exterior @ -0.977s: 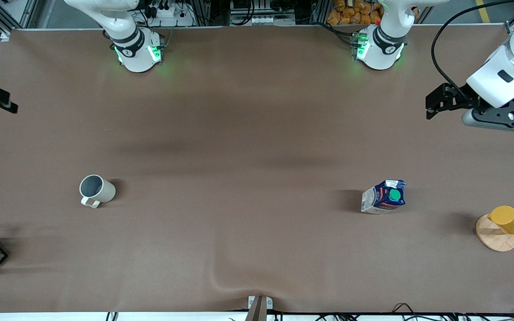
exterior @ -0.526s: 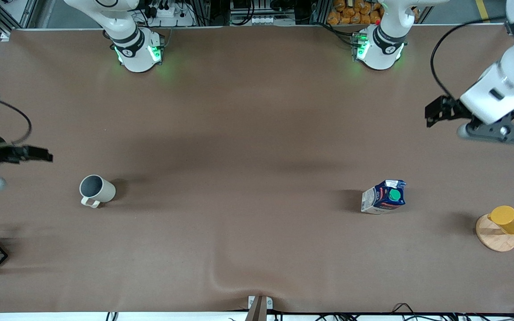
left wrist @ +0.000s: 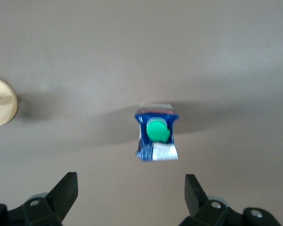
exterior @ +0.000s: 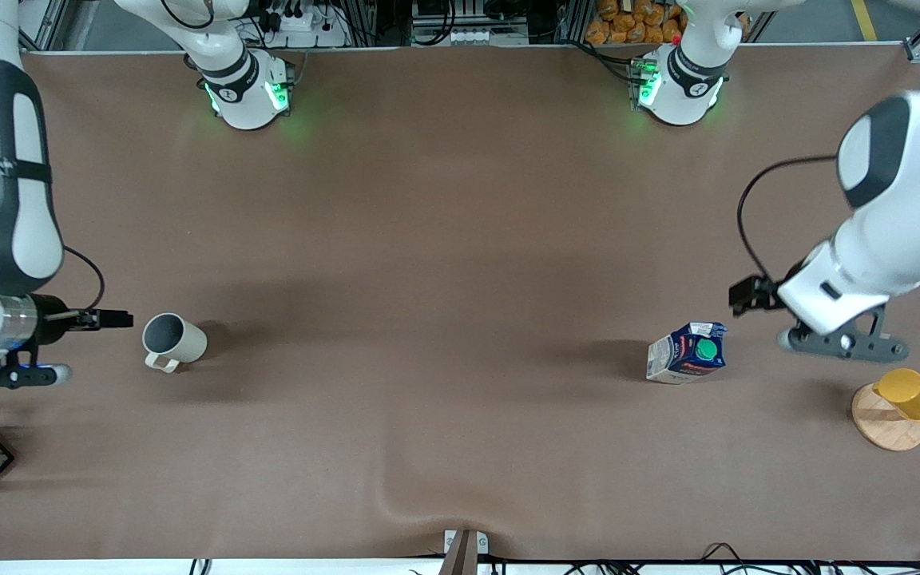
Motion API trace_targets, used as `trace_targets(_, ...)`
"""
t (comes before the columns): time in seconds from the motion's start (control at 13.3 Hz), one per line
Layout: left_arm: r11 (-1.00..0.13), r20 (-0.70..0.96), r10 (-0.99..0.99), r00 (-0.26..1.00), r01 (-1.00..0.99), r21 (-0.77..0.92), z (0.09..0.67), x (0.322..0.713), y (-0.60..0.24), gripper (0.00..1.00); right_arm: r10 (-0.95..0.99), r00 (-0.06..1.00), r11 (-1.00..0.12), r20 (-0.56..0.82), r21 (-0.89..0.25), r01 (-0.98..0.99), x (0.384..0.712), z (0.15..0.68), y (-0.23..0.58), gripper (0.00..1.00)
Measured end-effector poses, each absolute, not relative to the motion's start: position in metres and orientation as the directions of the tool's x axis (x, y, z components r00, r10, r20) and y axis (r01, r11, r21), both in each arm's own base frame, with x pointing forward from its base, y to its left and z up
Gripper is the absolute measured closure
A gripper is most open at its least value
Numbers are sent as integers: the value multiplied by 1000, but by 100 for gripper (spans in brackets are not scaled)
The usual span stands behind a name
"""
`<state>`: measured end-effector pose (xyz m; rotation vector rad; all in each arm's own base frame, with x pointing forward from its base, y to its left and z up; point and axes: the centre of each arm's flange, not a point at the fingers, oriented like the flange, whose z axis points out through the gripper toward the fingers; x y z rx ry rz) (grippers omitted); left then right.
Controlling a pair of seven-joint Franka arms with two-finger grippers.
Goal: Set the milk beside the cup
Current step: 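Grasp the white mug with the right gripper while the left gripper grasps milk, then carry the mug toward mid-table with the right gripper while the left lifts milk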
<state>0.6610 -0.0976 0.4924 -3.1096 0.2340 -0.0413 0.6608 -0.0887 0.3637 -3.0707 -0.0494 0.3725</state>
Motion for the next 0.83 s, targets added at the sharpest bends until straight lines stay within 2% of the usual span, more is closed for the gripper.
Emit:
trace_targets(0.23,-989,25,-150,988,-149,-13,456,677,-98,0,68,977,-997,-204,-51,59,655,325,-93,0)
trace_targets(0.38,-987,-2,-159,987,-159,-7,436,680,-105,0,69,980,-997,-188,-47,61,648,303,-93,7)
trace_targets(0.53,-985,-23,-172,985,-172,-2,420,681,-114,0,66,985,-997,-161,-39,61,644,283,-94,27)
trace_targets(0.6,-984,-32,-178,983,-179,-3,414,681,-117,0,64,987,-998,-150,-35,59,641,272,-94,27)
trace_targets(0.68,-983,-39,-185,982,-185,-7,409,681,-120,0,62,987,-998,-149,-36,57,638,261,-95,34)
trace_targets(0.83,-982,-52,-190,980,-191,-15,399,682,-120,0,54,987,-998,-153,-47,47,635,248,-93,60)
